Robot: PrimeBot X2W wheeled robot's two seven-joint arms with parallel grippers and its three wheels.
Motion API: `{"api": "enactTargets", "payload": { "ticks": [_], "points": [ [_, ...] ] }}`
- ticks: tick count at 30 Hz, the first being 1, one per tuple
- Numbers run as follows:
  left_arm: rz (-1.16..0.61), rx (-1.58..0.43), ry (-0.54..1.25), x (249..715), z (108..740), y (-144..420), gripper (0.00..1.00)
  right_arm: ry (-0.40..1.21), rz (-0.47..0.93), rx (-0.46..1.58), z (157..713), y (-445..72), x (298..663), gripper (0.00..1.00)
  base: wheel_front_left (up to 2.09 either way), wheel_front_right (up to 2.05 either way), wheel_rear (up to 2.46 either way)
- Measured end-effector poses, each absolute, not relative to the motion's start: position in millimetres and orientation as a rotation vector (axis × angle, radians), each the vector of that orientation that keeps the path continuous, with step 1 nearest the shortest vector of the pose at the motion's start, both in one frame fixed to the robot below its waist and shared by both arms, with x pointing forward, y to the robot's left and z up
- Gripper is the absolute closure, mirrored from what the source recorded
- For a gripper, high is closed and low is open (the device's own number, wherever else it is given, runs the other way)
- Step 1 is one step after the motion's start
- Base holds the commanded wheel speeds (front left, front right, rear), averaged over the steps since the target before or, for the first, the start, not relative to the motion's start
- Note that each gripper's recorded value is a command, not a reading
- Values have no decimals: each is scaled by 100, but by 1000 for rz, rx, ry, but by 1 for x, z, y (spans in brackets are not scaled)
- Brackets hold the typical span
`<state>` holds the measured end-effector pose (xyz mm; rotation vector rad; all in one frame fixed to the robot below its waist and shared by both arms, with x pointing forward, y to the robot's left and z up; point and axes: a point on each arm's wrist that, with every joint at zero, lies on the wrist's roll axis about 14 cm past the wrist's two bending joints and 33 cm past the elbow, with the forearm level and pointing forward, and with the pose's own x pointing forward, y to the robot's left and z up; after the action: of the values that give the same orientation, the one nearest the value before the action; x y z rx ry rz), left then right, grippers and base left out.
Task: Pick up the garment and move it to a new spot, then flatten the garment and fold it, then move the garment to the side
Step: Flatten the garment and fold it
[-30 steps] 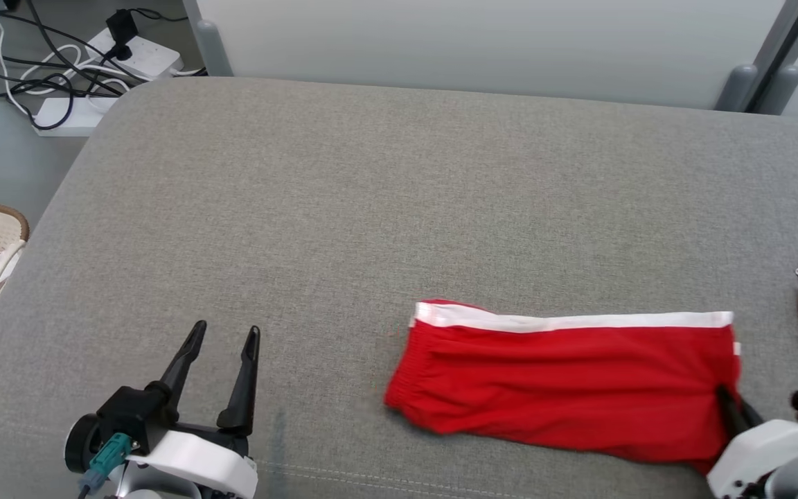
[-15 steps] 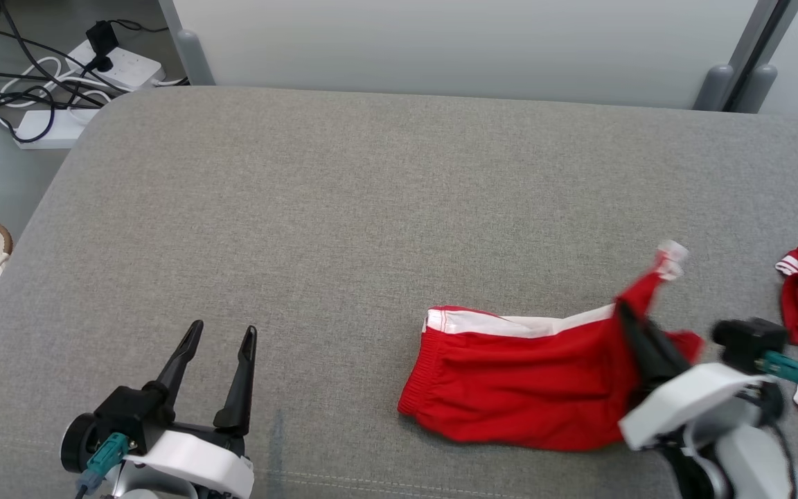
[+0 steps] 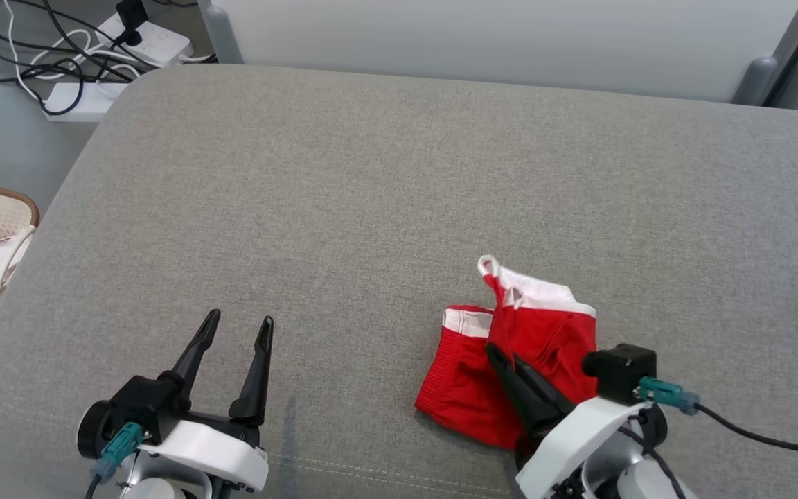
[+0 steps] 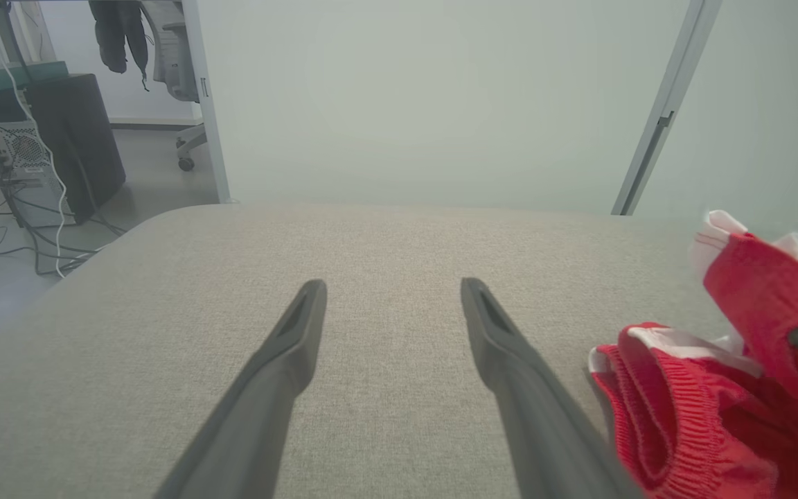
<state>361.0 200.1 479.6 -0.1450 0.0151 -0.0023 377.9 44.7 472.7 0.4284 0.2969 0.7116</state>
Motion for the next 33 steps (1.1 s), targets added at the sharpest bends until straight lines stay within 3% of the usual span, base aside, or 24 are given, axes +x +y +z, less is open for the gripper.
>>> {"api": "enactTargets", "payload": {
  "ticks": [5,6,7,8,16,22,28,33],
  "points": [
    [-4,-148,14,364,480,200,0,330,739,452,462,56,373,99,0,0,0],
    [-4,-148,14,364,480,200,0,330,739,452,462,56,373,73,0,0,0],
    [-4,-147,16,364,479,200,0,329,749,471,464,60,372,54,0,0,0],
    [-4,-144,18,365,478,200,0,332,762,484,465,65,370,0,0,0,0],
    [-16,-157,24,368,476,193,0,278,803,530,479,78,372,0,0,0,0],
    [-26,-154,10,375,480,191,0,8,822,567,550,72,388,0,0,0,0],
    [-38,-146,-15,380,488,188,0,-272,573,316,593,-30,432,0,0,0,0],
    [-48,-141,-29,385,493,183,0,-285,357,127,579,-109,432,0,0,0,0]
  ]
}}
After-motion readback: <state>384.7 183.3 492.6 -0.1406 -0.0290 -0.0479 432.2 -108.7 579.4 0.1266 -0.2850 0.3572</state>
